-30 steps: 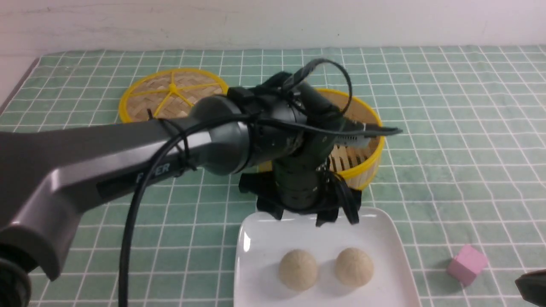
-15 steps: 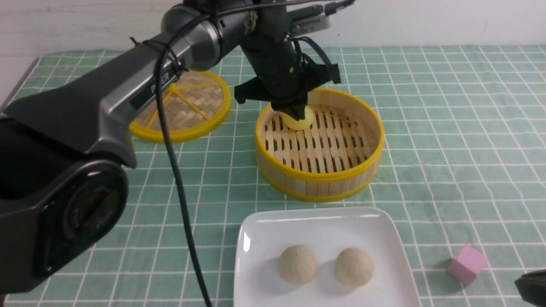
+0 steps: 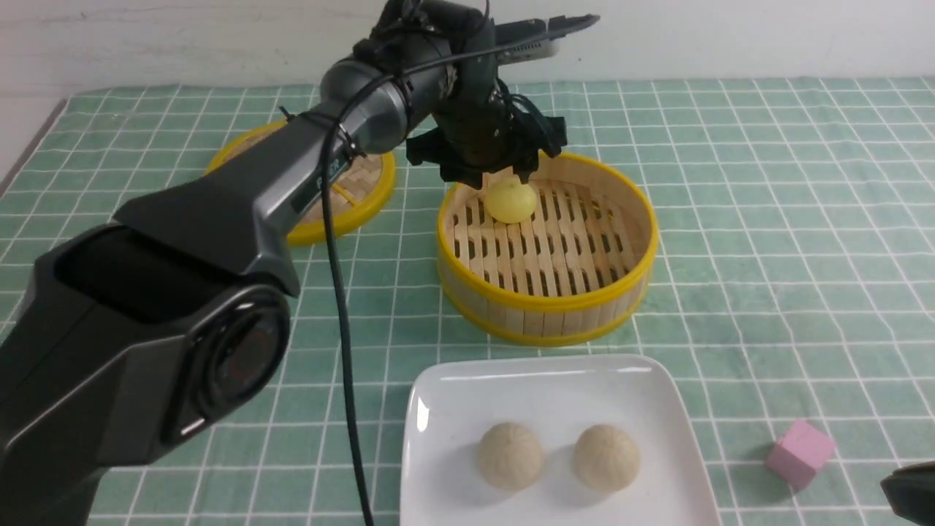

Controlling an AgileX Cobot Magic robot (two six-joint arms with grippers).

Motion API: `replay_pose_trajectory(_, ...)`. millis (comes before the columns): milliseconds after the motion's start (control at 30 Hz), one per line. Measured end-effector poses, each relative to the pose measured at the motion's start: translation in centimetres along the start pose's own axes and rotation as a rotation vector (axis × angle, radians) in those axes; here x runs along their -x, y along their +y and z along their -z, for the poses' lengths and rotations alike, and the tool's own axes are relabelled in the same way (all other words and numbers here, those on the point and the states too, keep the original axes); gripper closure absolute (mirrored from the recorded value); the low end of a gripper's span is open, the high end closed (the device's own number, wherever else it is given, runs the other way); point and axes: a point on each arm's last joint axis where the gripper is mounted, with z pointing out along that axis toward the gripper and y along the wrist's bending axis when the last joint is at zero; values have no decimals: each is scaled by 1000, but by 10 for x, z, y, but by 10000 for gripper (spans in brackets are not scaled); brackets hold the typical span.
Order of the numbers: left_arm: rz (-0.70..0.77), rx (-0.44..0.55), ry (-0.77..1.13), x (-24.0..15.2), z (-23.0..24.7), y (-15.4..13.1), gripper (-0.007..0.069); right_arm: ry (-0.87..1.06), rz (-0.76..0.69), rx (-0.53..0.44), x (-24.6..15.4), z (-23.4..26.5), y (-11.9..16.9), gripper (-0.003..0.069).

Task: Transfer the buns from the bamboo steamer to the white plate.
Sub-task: 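Reach into the bamboo steamer and grasp a bun with the left gripper, then carry the bun from the bamboo steamer to the plate with the left gripper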

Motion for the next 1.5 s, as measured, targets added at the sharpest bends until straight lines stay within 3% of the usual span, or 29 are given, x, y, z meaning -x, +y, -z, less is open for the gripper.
replay_pose_trajectory(133, 13, -10, 15, -9, -23, 2, 284, 0, 0, 0, 0, 0, 0, 589)
replay_pose_trajectory(267, 25, -19, 33, -10, -23, 1, 528, 0, 0, 0, 0, 0, 0, 583)
replay_pose_trajectory(333, 20, -21, 37, -7, -12, -1, 589, 0, 0, 0, 0, 0, 0, 580)
replay_pose_trajectory(467, -8, -19, 52, 2, 24, -5, 604, 0, 0, 0, 0, 0, 0, 576)
replay_pose_trajectory(567, -103, -27, 12, 21, 117, -11, 604, -2, 0, 0, 0, 0, 0, 573)
replay_pose_trajectory(733, -188, -21, -67, 28, 214, -10, 604, -2, 0, 0, 0, 0, 0, 570)
replay_pose_trajectory(800, -212, -27, -98, 18, 260, -3, 604, -1, -1, 1, 0, 0, 0, 567)
replay_pose_trajectory(867, -210, -39, -29, -5, 272, 4, 604, -1, -1, 1, 0, 0, 0, 564)
replay_pose_trajectory(1067, -185, -71, 274, -91, 250, 22, 603, -1, -1, 1, 0, 0, 0, 557)
replay_pose_trajectory(1100, -188, -84, 355, -124, 231, 23, 603, -1, -1, 1, 0, 0, 0, 555)
replay_pose_trajectory(1267, -186, -120, 440, -187, 186, 17, 601, -1, 0, 0, 0, 0, 0, 552)
replay_pose_trajectory(1500, -156, -147, 377, -202, 173, 12, 600, -1, 0, 0, 0, 0, 0, 547)
